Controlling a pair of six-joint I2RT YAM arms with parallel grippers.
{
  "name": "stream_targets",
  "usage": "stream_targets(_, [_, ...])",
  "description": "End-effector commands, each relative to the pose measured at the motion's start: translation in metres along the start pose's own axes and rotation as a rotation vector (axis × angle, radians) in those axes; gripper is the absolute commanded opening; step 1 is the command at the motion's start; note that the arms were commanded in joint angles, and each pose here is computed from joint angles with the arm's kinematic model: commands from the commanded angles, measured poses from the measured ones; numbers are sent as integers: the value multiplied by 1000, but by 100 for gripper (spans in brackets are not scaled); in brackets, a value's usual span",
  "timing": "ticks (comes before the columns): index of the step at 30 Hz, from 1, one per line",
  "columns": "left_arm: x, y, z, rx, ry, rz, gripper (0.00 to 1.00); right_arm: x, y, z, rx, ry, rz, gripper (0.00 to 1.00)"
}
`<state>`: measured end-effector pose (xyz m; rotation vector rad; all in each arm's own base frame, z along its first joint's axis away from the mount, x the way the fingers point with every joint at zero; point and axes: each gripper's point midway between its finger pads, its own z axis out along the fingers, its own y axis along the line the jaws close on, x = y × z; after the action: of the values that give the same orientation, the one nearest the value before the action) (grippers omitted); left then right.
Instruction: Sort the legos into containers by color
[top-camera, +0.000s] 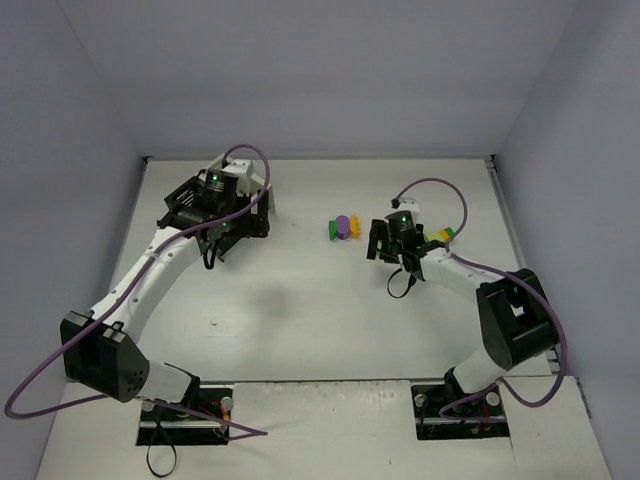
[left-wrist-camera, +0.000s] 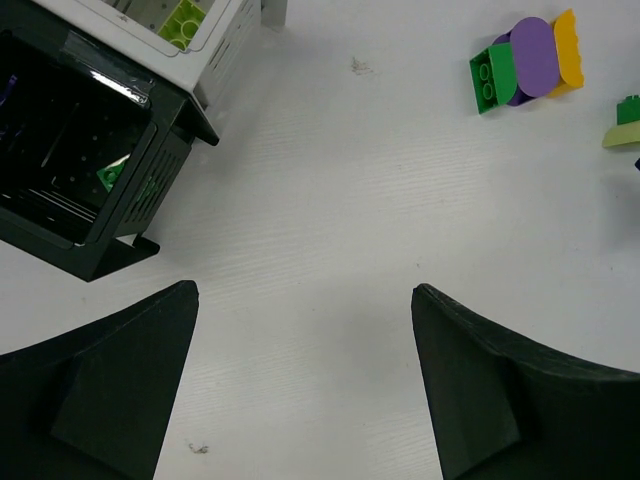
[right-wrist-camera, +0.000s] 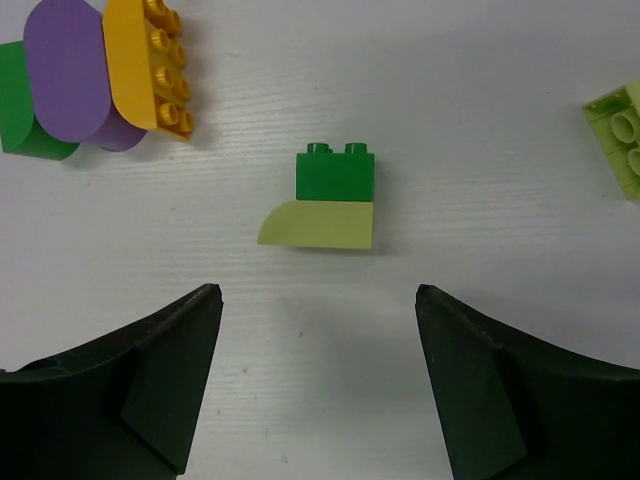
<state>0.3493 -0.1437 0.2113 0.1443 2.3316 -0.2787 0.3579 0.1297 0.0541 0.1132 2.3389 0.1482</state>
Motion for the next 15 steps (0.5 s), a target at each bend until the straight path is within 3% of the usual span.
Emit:
stream_targets(1, [-24,-8,-10,12,-97,-15,81,-27,3,11,33,-60,49,75])
stream_targets(15, [-20,-8,-3,-9,-75,-7,81,-13,-7,46,135,-12,21,70])
